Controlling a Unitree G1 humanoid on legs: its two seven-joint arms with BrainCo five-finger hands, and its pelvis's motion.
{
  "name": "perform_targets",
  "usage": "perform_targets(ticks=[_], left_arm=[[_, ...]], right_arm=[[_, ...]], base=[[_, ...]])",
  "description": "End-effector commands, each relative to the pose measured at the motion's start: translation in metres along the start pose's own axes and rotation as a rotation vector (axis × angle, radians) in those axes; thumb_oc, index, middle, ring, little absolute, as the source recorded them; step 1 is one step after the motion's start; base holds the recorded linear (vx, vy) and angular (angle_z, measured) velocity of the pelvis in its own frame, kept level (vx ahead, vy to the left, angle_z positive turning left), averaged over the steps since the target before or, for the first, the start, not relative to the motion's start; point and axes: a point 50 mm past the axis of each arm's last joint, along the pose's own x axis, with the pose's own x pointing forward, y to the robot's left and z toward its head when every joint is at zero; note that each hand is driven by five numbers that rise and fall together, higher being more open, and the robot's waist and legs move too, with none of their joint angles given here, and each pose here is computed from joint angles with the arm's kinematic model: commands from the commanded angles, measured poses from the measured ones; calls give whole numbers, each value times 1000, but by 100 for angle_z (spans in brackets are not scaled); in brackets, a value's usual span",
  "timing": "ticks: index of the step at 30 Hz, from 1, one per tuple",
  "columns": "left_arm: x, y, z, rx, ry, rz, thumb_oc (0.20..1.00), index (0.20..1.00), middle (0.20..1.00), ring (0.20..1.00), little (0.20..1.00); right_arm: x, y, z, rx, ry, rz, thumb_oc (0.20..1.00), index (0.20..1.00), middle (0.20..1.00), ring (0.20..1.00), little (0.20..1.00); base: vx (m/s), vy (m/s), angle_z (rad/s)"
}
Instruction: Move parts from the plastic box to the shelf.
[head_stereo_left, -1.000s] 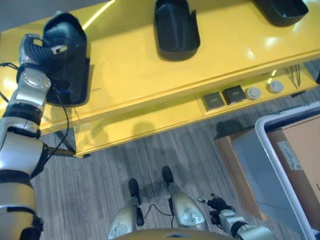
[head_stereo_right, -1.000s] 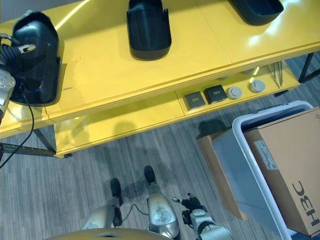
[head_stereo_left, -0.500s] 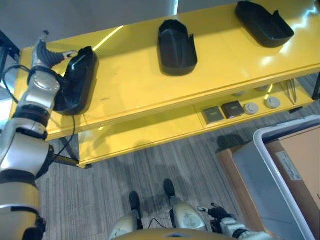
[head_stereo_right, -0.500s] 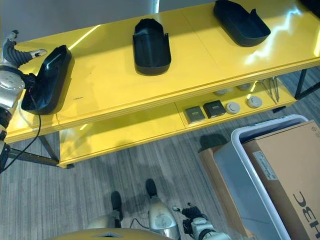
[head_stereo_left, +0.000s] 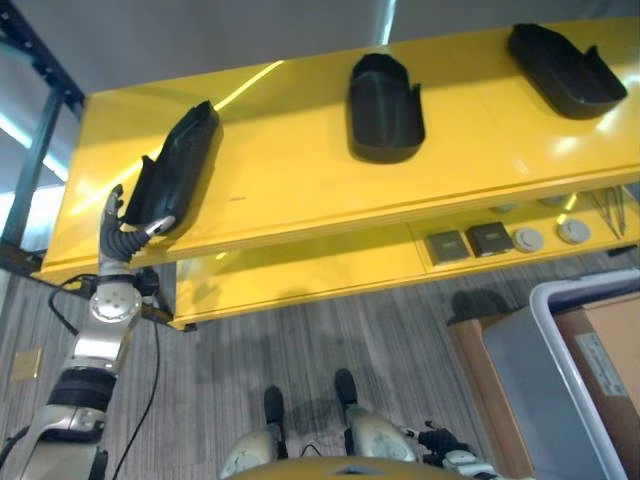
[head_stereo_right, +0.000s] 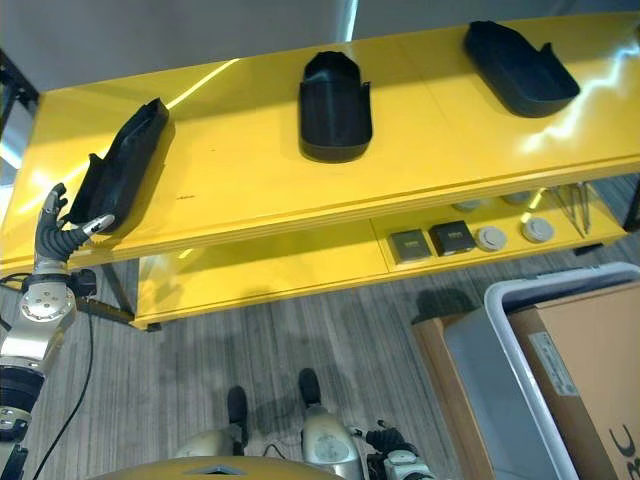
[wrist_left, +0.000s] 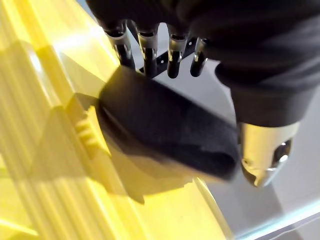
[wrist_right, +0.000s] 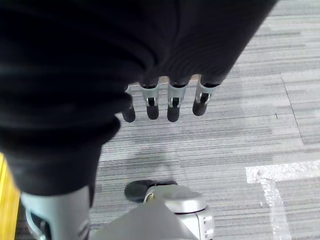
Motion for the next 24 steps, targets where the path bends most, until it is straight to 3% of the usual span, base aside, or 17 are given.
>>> perform_targets(ticks=[1, 4, 12, 16, 17, 24], left_arm=[[27, 12, 59, -36, -259, 102, 1000, 1000, 1000, 1000, 1000], [20, 18, 93, -170, -450, 183, 1000, 1000, 1000, 1000, 1000], [5, 23, 128, -296, -641, 179, 1000, 1000, 1000, 1000, 1000], [6, 28, 123, -262, -625, 199, 1000, 1000, 1000, 1000, 1000], [5, 33, 122, -181, -636, 221, 1000, 1000, 1000, 1000, 1000], [-26, 52, 92, -115, -582, 312, 1000, 1000, 1000, 1000, 1000]], right_arm=[[-1, 2, -8, -13, 30, -11, 1000, 1000, 1000, 1000, 1000], [-1, 11, -4, -25, 5, 10, 1000, 1000, 1000, 1000, 1000], [-4, 15, -16, -65, 19, 29, 1000, 1000, 1000, 1000, 1000], [-4, 14, -16, -68, 16, 28, 1000, 1000, 1000, 1000, 1000], [-4, 15, -14, -62, 3, 32, 1000, 1000, 1000, 1000, 1000], [-5, 19, -16, -42, 4, 31, 1000, 1000, 1000, 1000, 1000]], base=[[-3, -4, 20], [1, -3, 4], [34, 9, -5], [9, 6, -3], [10, 10, -3], [-1, 1, -2]])
